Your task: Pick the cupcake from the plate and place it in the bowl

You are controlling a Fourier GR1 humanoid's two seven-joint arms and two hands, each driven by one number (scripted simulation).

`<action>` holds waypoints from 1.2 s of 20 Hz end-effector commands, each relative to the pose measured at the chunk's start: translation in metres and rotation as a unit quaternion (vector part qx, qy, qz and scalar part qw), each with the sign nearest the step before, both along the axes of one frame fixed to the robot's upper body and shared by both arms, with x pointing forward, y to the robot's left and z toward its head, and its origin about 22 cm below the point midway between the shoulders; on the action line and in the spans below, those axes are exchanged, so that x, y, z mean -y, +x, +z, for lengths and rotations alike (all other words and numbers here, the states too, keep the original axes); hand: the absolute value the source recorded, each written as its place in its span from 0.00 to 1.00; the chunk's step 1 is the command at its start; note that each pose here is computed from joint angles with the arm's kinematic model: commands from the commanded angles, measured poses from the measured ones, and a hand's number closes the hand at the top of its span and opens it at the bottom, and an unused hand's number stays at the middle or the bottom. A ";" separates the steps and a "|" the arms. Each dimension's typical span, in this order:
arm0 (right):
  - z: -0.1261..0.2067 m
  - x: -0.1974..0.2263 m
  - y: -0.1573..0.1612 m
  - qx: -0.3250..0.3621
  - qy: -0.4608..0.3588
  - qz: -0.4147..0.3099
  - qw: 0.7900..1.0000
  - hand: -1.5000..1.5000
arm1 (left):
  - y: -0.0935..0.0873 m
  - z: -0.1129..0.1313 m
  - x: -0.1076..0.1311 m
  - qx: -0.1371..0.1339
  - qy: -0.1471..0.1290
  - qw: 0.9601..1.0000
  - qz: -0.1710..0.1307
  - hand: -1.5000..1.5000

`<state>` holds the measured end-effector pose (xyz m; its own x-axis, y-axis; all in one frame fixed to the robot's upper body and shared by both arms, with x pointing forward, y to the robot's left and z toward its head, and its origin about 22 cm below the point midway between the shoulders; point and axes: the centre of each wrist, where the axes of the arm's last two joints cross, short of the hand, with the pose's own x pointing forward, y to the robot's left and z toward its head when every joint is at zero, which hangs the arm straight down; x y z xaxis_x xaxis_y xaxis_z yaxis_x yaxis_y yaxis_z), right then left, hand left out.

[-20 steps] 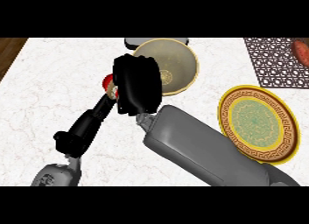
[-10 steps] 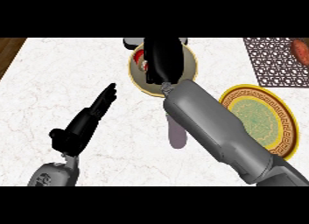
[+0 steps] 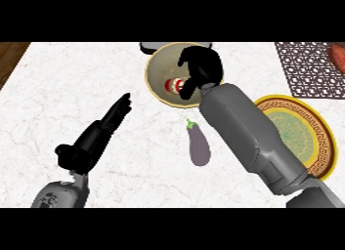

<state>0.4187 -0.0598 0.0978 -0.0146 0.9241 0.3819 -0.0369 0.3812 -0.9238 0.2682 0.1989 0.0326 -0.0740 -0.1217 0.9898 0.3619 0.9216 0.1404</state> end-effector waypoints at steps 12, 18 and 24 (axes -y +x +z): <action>0.003 0.048 0.024 0.128 0.207 -0.062 0.968 0.00 | 0.000 -0.004 0.001 0.002 -0.004 1.000 0.013 0.50; 0.019 0.112 0.030 0.116 0.280 -0.109 0.947 0.00 | -0.016 0.010 -0.010 -0.009 0.006 1.000 0.009 0.50; 0.012 0.200 0.020 0.162 0.317 -0.149 0.923 0.00 | -0.021 -0.010 0.007 -0.010 -0.006 1.000 0.010 0.50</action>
<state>0.4440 -0.2128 0.1026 0.0141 0.5333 0.8458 0.3302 0.7959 -0.5074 0.2595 0.1993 0.0304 -0.0585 -0.1224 0.9908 0.3384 0.9313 0.1350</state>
